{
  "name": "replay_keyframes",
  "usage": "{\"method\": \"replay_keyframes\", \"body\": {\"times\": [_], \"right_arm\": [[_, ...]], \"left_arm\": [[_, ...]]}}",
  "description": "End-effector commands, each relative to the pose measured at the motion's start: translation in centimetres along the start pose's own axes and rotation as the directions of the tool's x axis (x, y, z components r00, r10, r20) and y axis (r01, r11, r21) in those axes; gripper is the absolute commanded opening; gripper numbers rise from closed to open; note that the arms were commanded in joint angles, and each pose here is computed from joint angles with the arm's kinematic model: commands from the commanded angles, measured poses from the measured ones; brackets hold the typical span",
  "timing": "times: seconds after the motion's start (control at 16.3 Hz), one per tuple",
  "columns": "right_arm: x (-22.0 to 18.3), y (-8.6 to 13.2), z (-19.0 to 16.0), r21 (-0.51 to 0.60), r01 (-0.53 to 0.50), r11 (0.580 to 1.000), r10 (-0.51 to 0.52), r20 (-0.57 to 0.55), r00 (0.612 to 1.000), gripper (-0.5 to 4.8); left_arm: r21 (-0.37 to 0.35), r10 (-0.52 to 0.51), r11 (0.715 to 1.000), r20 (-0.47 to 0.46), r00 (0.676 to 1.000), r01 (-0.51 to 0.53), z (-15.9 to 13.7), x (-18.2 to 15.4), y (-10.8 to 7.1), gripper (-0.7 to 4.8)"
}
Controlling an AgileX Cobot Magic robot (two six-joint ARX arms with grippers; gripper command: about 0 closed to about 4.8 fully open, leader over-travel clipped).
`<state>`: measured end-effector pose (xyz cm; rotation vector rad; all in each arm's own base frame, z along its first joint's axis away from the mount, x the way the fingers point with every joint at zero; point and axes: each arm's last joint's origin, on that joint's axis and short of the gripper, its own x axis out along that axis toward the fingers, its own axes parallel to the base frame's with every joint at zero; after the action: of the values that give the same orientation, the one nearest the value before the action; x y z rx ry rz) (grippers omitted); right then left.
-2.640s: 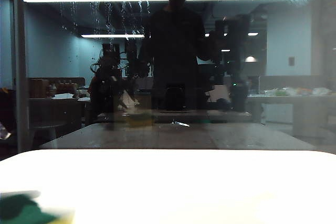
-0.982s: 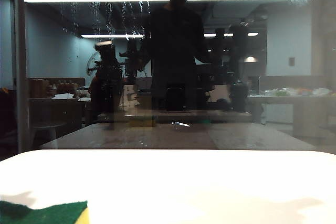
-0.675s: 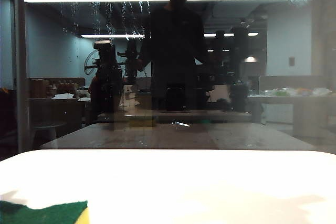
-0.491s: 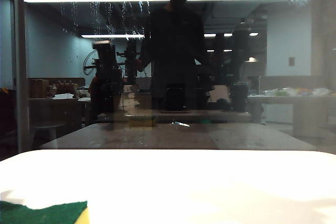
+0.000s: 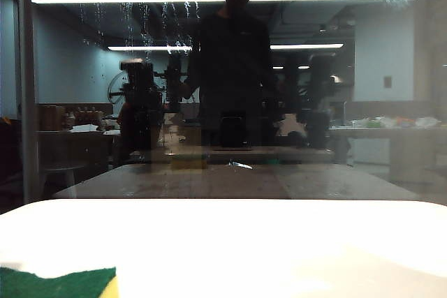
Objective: Reach upward to find where there is water on the glass, pick up the sponge from the table, dry the water, and finally place the sponge back on the table.
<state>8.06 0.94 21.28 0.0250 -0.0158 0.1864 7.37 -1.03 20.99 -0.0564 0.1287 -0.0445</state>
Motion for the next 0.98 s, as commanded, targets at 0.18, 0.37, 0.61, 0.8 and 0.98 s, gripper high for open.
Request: {"method": "replay_keyframes", "body": {"times": [0.18, 0.37, 0.61, 0.8, 0.98], "right_arm": [[0.2, -0.1, -0.1, -0.011, 0.039, 0.999, -0.039, 0.044, 0.998, -0.06], [0.5, -0.2, -0.7, -0.031, 0.042, 0.999, -0.040, 0.063, 0.997, -0.06], [1.1, -0.3, -2.7, -0.033, 0.042, 0.999, -0.041, 0.039, 0.998, -0.06], [1.4, -0.4, -4.0, -0.039, 0.047, 0.998, -0.045, 0.034, 0.998, -0.06], [1.5, -0.4, -4.5, -0.056, 0.048, 0.997, -0.047, 0.025, 0.999, -0.06]], "left_arm": [[0.087, -0.105, 0.991, 0.052, 0.993, 0.101, -1.0, 1.0, -0.4, -0.06], [0.107, -0.153, 0.984, 0.075, 0.985, 0.145, -1.6, 1.4, -0.5, -0.06], [0.104, -0.158, 0.983, 0.096, 0.983, 0.148, -3.0, 2.2, -0.5, -0.06], [0.107, -0.186, 0.979, 0.126, 0.974, 0.173, -3.5, 2.5, -0.6, -0.06], [0.114, -0.224, 0.972, 0.150, 0.963, 0.208, -3.8, 2.7, -0.7, -0.06]]}}
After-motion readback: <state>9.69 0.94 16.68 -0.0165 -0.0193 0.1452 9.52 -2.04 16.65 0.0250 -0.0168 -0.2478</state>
